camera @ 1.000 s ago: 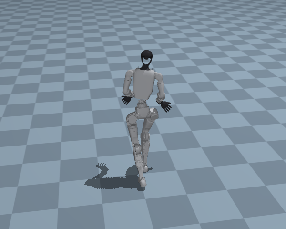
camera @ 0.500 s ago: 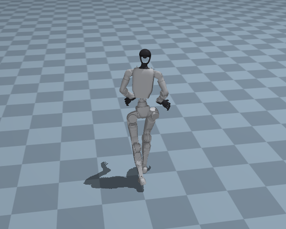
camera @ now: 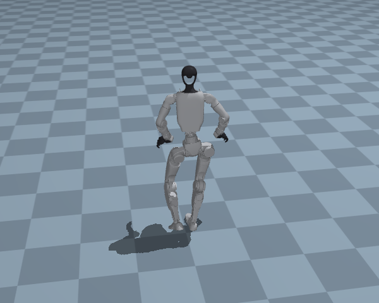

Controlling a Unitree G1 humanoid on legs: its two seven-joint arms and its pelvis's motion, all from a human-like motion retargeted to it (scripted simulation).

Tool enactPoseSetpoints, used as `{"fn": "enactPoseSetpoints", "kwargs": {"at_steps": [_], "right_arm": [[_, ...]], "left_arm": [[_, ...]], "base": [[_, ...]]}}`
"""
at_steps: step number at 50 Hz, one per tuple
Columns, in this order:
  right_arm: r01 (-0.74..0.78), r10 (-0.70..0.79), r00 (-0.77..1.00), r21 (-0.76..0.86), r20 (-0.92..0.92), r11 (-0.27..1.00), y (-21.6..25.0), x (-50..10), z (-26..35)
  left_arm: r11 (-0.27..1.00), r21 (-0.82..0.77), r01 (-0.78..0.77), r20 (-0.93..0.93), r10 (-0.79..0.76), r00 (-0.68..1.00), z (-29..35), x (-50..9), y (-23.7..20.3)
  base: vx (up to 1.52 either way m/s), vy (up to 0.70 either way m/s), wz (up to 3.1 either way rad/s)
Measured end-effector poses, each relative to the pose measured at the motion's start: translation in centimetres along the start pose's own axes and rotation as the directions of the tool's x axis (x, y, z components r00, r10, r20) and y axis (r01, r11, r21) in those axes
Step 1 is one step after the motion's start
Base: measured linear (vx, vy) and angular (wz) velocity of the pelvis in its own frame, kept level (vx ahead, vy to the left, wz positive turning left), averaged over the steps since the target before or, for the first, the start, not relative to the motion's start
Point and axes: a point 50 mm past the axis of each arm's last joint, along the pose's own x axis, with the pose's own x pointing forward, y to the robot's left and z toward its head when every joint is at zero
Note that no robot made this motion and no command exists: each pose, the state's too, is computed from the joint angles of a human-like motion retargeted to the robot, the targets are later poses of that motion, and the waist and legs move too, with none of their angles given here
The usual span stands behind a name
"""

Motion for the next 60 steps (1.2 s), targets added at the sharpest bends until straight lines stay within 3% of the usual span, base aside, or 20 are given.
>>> {"fn": "enactPoseSetpoints", "kwargs": {"at_steps": [22,36,45,53,55,57,60], "right_arm": [[0.040,-0.031,0.997,-0.132,0.071,0.990,-2.8,1.7,-0.7],[0.047,-0.055,0.994,-0.080,-0.100,0.996,1.2,0.8,-2.5],[0.080,-0.082,0.978,-0.018,-0.193,0.997,3.4,0.5,-2.6],[0.121,-0.115,0.956,0.006,-0.271,0.993,4.6,0.2,-2.7],[0.144,-0.124,0.968,0.076,-0.218,0.987,4.8,1.1,-0.7],[0.141,-0.138,0.951,-0.009,-0.278,0.990,4.7,0.5,-2.5],[0.160,-0.159,0.952,-0.016,-0.261,0.987,4.6,1.1,-2.0]], "left_arm": [[0.999,0.044,0.004,0.070,-0.007,0.998,-0.5,-1.8,-0.5],[0.999,-0.024,-0.048,-0.101,0.045,0.994,-1.9,-3.5,-1.2],[0.983,-0.098,-0.152,-0.176,0.133,0.975,-1.3,-3.2,-1.7],[0.956,-0.047,-0.290,-0.271,0.267,0.925,-2.4,-2.6,-1.4],[0.945,-0.035,-0.324,-0.288,0.301,0.909,-2.6,-2.5,-1.2],[0.942,-0.020,-0.335,-0.303,0.314,0.900,-2.6,-2.4,-1.5],[0.932,-0.015,-0.362,-0.317,0.339,0.886,-2.4,-2.3,-1.8]], "base": [[0.01,0.05,-0.23],[-0.01,0.05,-0.27],[0.00,0.03,-0.31],[0.06,-0.02,-0.32],[0.04,0.01,-0.54],[-0.06,0.06,-0.10],[-0.10,0.09,-0.34]]}}
